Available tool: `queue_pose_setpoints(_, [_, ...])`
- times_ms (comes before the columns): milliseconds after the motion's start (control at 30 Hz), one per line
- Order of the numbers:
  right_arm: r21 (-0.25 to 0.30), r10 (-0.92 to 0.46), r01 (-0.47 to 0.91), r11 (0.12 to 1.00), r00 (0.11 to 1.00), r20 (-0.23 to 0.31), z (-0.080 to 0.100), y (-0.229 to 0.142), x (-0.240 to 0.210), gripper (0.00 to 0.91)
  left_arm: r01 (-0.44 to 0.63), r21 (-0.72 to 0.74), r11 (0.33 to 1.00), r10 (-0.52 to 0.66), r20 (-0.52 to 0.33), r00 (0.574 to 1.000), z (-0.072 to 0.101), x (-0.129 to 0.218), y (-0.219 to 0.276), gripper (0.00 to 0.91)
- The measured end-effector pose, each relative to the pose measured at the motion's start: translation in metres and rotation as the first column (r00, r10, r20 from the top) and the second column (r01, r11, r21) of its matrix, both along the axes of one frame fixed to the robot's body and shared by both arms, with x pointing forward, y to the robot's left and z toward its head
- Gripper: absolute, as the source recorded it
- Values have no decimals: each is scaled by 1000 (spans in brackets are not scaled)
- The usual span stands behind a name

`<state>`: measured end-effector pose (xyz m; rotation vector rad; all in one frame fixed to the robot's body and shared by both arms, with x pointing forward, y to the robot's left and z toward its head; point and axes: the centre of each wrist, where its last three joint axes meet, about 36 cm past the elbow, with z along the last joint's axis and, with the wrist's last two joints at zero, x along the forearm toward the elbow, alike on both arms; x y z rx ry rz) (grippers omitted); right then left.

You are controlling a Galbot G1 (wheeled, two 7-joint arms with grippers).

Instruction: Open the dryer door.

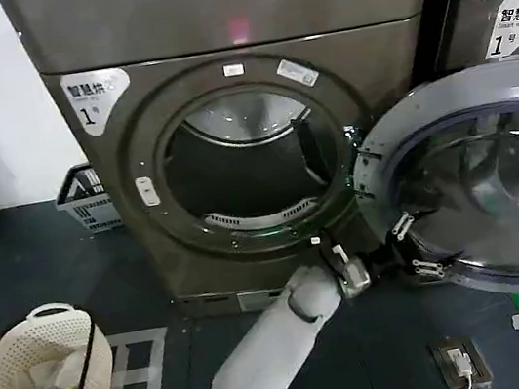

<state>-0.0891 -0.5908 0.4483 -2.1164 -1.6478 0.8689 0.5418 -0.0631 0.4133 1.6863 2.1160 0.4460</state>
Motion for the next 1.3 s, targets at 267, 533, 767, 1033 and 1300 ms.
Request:
queue_pose_setpoints(267, [10, 66, -67, 998, 997, 28, 1, 2, 2, 907, 52, -51, 997, -55, -47, 997, 16, -42, -17, 907])
queue_pose_setpoints(533, [40, 114, -118, 992, 990, 80, -5, 8, 20, 907, 13, -148, 989, -29, -111, 993, 52, -86, 40, 907])
queue_pose_setpoints(767, [34, 165, -169, 985, 981, 101, -9, 4, 39, 907, -99, -77, 992, 89, -114, 989, 61, -116, 142, 907])
queue_pose_setpoints(1033, [45, 222, -228, 973, 968, 120, -15, -2, 62, 907, -388, 61, 920, 393, -158, 906, 76, -164, 249, 907])
queue_pose_setpoints(1300, [16, 314, -322, 947, 933, 175, -20, -5, 80, 907, -715, 209, 667, 741, -287, 607, 97, -220, 312, 907])
